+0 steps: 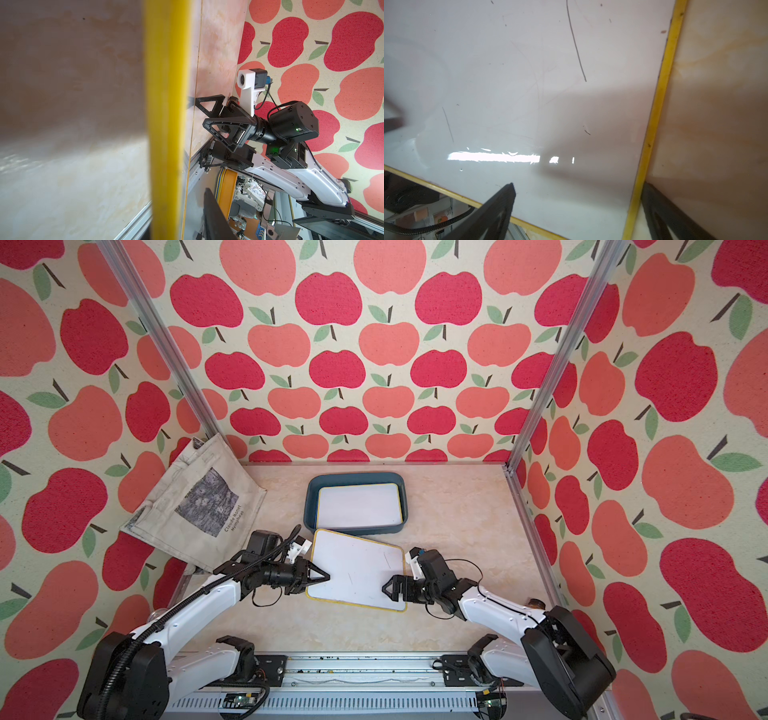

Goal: Put the whiteboard into the storage box
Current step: Pick up the whiteboard at the center of the board.

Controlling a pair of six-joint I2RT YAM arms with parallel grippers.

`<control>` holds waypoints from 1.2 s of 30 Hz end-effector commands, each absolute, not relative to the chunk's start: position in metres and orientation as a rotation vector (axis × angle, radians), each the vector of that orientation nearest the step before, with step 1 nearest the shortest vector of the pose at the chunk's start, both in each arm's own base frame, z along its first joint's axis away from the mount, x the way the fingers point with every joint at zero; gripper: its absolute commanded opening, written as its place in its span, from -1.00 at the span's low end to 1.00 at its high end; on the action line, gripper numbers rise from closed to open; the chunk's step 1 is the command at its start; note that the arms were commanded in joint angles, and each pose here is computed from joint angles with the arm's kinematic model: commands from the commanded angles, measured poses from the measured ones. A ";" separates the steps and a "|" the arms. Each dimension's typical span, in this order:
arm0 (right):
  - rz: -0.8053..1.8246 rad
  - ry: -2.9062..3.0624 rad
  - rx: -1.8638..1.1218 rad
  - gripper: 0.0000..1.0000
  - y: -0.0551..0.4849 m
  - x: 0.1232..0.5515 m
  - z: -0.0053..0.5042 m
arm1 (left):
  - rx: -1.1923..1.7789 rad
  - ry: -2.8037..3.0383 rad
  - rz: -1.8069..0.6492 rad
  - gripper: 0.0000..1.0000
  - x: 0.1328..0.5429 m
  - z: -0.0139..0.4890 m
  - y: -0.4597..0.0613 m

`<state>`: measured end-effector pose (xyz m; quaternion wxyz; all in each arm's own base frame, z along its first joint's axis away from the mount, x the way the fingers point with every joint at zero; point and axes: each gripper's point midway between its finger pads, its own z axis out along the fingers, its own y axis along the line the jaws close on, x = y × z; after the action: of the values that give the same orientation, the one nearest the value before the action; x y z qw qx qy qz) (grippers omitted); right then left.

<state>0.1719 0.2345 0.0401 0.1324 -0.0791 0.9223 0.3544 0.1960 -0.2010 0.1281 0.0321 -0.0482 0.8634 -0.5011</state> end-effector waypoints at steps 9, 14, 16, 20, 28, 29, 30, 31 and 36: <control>0.851 3.039 -0.131 0.99 0.196 0.117 -0.022 | -0.178 2.651 -1.483 -0.48 0.202 0.132 -0.197; 0.835 3.043 -0.133 0.99 0.199 0.122 -0.023 | -0.188 2.615 -1.419 -0.46 0.203 0.141 -0.188; 0.837 3.025 -0.131 0.99 0.199 0.124 -0.021 | -0.210 2.616 -1.393 -0.46 0.204 0.141 -0.183; 0.813 3.017 -0.147 0.99 0.195 0.124 -0.017 | -0.224 2.602 -1.394 -0.50 0.206 0.141 -0.181; 0.847 3.011 -0.152 0.99 0.199 0.125 -0.018 | -0.203 2.567 -1.457 -0.61 0.210 0.147 -0.187; 0.850 3.013 -0.150 0.99 0.200 0.125 -0.019 | -0.201 2.566 -1.457 -0.62 0.210 0.148 -0.187; 0.852 3.017 -0.150 0.99 0.200 0.125 -0.019 | -0.197 2.567 -1.457 -0.63 0.210 0.148 -0.187; 0.855 3.017 -0.151 0.99 0.201 0.125 -0.019 | -0.196 2.571 -1.451 -0.63 0.210 0.148 -0.186; 0.849 3.006 -0.166 0.99 0.202 0.128 -0.015 | -0.207 2.592 -1.408 -0.67 0.209 0.144 -0.183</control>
<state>0.1744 0.2496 0.0422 0.1162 -0.0907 0.9141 0.3778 0.2039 -0.1816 0.1315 0.0790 -0.0795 0.8760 -0.4691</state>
